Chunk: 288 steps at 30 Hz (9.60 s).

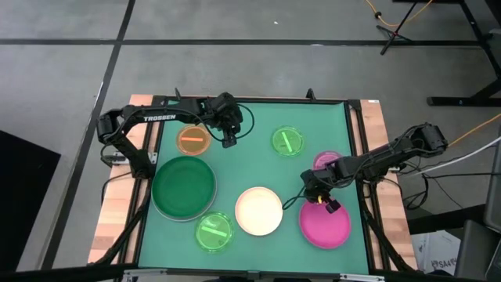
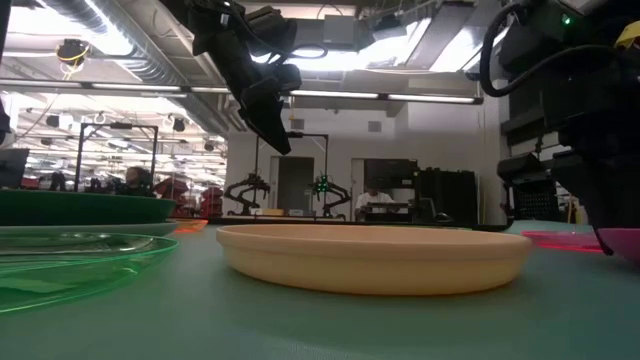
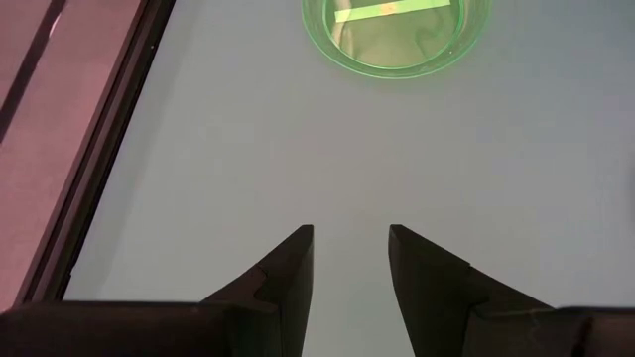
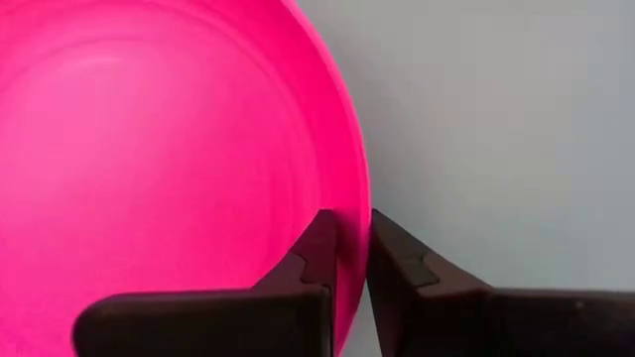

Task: Stack plastic plates
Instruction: Stack the pink plate on top of the green plate

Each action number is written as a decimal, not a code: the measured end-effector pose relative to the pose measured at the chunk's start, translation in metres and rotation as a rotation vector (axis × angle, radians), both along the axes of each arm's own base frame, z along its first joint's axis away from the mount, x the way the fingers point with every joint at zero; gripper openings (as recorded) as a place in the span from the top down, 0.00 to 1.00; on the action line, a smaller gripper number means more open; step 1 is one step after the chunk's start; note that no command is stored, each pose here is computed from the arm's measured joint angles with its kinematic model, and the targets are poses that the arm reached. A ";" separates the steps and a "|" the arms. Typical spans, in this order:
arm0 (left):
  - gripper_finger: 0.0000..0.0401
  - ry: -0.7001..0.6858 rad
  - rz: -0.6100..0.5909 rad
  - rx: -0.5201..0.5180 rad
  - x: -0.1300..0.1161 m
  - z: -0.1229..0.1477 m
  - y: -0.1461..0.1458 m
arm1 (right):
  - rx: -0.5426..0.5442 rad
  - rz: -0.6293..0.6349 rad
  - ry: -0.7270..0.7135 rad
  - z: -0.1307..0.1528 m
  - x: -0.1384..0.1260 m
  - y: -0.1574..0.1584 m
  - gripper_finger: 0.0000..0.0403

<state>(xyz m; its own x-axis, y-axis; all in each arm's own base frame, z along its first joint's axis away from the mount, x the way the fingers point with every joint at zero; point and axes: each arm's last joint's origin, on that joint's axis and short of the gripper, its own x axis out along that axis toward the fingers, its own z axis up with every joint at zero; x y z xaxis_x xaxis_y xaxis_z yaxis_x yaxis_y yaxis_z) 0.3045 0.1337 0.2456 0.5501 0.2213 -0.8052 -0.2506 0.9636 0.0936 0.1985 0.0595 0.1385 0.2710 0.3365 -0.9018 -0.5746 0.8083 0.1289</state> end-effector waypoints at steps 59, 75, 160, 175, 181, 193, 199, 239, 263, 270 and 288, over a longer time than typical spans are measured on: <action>0.68 -0.003 0.001 0.001 0.000 0.000 0.000 | 0.146 0.010 -0.119 0.021 0.001 0.003 1.00; 0.68 -0.017 0.001 0.006 0.001 0.001 0.001 | 0.100 -0.126 -0.252 0.045 -0.006 -0.003 1.00; 0.68 -0.580 0.246 0.186 0.049 0.045 -0.043 | -0.405 -1.043 -0.952 0.104 0.011 -0.139 1.00; 0.68 -0.578 0.252 0.190 0.049 0.045 -0.043 | -0.360 -1.022 -1.053 0.113 0.014 -0.139 1.00; 0.69 -0.578 0.252 0.190 0.049 0.045 -0.043 | -0.359 -1.021 -1.054 0.113 0.014 -0.139 1.00; 0.84 -0.577 0.258 0.194 0.049 0.045 -0.043 | -0.351 -1.012 -1.056 0.113 0.014 -0.139 1.00; 0.92 -0.566 0.283 0.211 0.048 0.044 -0.041 | -0.323 -0.984 -1.059 0.114 0.014 -0.138 1.00; 0.94 -0.332 0.175 0.068 -0.010 0.068 -0.051 | -0.358 -0.764 -1.106 0.131 -0.005 -0.127 0.79; 0.94 0.220 0.044 -0.392 -0.094 0.059 -0.077 | -0.361 -0.761 -1.065 0.127 -0.005 -0.127 0.79; 0.94 0.308 0.049 -0.415 -0.101 0.052 -0.081 | -0.361 -0.761 -1.065 0.127 -0.005 -0.127 0.79; 0.94 0.478 0.037 -0.444 -0.114 -0.021 -0.094 | -0.361 -0.761 -1.063 0.127 -0.005 -0.127 0.79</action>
